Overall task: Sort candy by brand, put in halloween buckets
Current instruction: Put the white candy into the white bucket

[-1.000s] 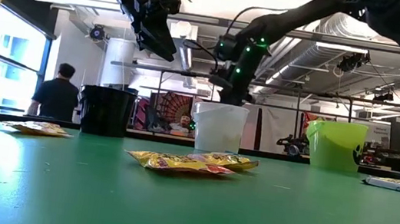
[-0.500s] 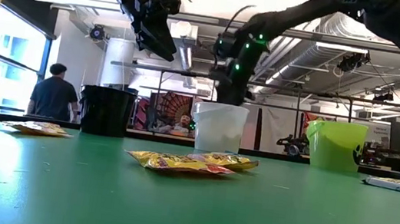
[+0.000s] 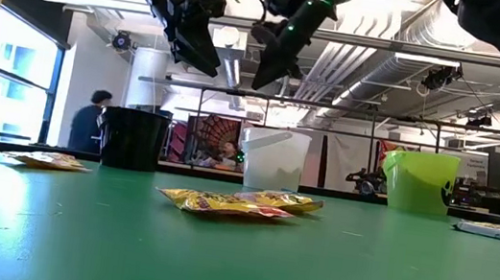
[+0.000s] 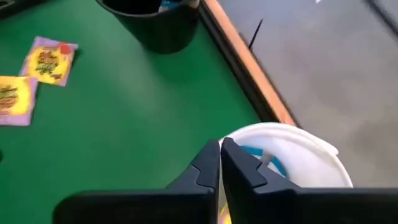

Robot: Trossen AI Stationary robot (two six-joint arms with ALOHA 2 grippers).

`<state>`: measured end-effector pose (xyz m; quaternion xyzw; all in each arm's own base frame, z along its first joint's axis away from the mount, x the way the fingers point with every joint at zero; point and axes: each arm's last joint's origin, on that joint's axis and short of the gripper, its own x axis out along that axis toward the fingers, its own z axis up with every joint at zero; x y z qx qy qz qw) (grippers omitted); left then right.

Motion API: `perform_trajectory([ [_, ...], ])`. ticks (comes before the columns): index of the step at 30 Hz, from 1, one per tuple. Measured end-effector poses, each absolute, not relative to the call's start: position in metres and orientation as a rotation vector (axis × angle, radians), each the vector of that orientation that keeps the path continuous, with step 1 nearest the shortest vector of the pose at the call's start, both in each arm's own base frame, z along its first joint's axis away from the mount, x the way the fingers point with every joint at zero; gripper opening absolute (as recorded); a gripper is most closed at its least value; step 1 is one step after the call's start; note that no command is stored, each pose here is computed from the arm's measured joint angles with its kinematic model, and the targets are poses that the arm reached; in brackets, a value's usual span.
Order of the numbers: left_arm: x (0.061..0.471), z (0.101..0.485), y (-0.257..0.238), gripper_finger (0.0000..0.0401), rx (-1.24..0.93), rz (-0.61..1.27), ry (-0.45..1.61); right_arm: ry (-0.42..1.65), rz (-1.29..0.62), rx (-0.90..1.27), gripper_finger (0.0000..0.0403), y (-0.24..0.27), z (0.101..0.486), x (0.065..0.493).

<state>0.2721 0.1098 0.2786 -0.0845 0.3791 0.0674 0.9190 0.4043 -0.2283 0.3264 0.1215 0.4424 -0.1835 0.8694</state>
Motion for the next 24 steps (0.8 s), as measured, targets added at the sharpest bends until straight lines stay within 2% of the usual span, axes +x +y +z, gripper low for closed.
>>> perform_trajectory([
  [6, 0.272, 0.279, 0.11, 0.0165, -0.166, 0.135, 0.781, 0.869, -0.429, 0.246, 0.0001, -0.207, 0.314, 0.419],
  [11, 0.272, 0.278, 0.11, 0.0165, -0.168, 0.135, 0.785, 0.797, -0.479, 0.288, 0.0, -0.185, 0.314, 0.408],
  [19, 0.272, 0.278, 0.109, 0.0165, -0.152, 0.127, 0.79, 0.762, -0.535, 0.374, 0.0, -0.124, 0.319, 0.355],
  [24, 0.272, 0.278, 0.11, 0.0165, -0.145, 0.124, 0.789, 0.764, -0.512, 0.509, 0.0, -0.072, 0.314, 0.32],
])
